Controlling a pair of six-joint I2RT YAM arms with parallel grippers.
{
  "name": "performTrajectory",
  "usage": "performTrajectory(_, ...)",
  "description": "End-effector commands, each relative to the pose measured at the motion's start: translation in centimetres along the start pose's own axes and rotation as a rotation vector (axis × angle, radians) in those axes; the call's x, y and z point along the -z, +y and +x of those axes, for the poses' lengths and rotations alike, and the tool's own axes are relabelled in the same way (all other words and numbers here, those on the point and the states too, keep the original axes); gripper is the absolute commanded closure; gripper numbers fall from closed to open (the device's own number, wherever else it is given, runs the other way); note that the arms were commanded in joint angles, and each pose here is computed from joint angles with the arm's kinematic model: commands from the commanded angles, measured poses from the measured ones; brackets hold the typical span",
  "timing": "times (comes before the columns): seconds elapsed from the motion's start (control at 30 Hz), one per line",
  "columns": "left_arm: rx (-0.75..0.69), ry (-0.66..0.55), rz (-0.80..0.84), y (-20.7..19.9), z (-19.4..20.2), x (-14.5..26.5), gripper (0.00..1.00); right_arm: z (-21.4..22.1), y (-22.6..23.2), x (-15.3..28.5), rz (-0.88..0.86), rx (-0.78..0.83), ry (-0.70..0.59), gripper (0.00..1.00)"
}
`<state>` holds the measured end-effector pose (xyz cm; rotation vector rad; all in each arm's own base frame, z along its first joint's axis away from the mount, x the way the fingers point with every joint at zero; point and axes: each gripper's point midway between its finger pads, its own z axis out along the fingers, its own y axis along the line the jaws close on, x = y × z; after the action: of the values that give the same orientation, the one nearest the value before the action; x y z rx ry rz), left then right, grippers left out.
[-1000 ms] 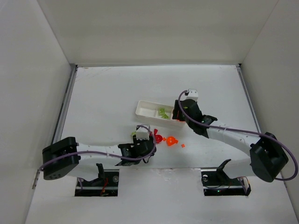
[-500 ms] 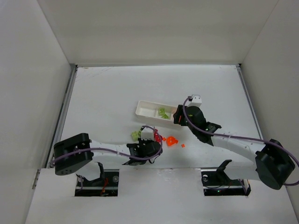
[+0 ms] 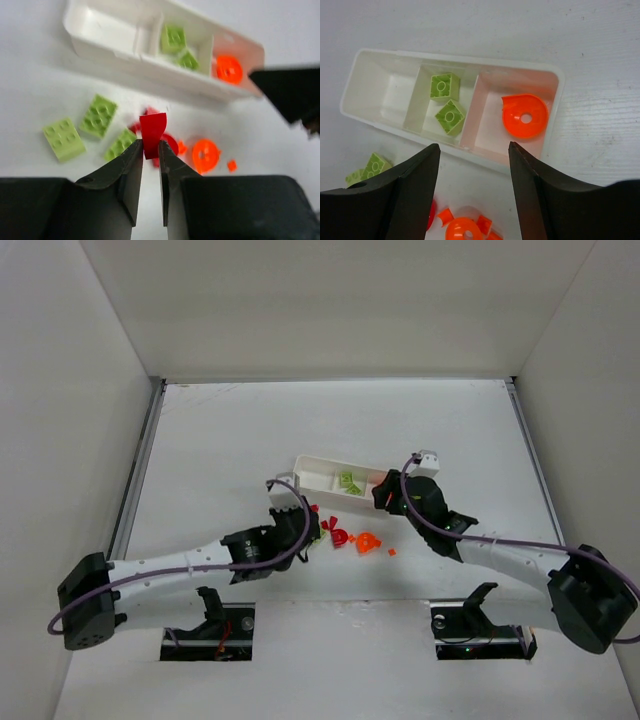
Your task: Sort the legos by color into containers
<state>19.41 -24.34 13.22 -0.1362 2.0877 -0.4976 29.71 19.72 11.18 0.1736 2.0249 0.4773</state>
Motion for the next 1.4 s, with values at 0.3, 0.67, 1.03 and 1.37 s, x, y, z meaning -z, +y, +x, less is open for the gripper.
performTrajectory(0.3,-0.062,-0.048,-0.092,1.0,-9.3,-12.7,0.83,-1.5,2.8,0.2,-0.095,-0.031,-0.055,0.37)
performTrajectory(0.67,-0.109,-0.037,-0.149,1.7,-9.7,-15.8,0.71,2.3,9.0,1.4,-0.241,0.203,0.035,0.66)
performTrajectory(1.03,-0.033,-0.102,-0.146,5.5,-8.4,-9.3,0.62,9.9,11.2,3.2,-0.220,0.331,0.244,0.40)
performTrajectory(1.37,0.044,-0.144,-0.168,10.2,-6.2,-5.3,0.50,13.3,8.6,4.7,-0.109,0.339,0.352,0.42)
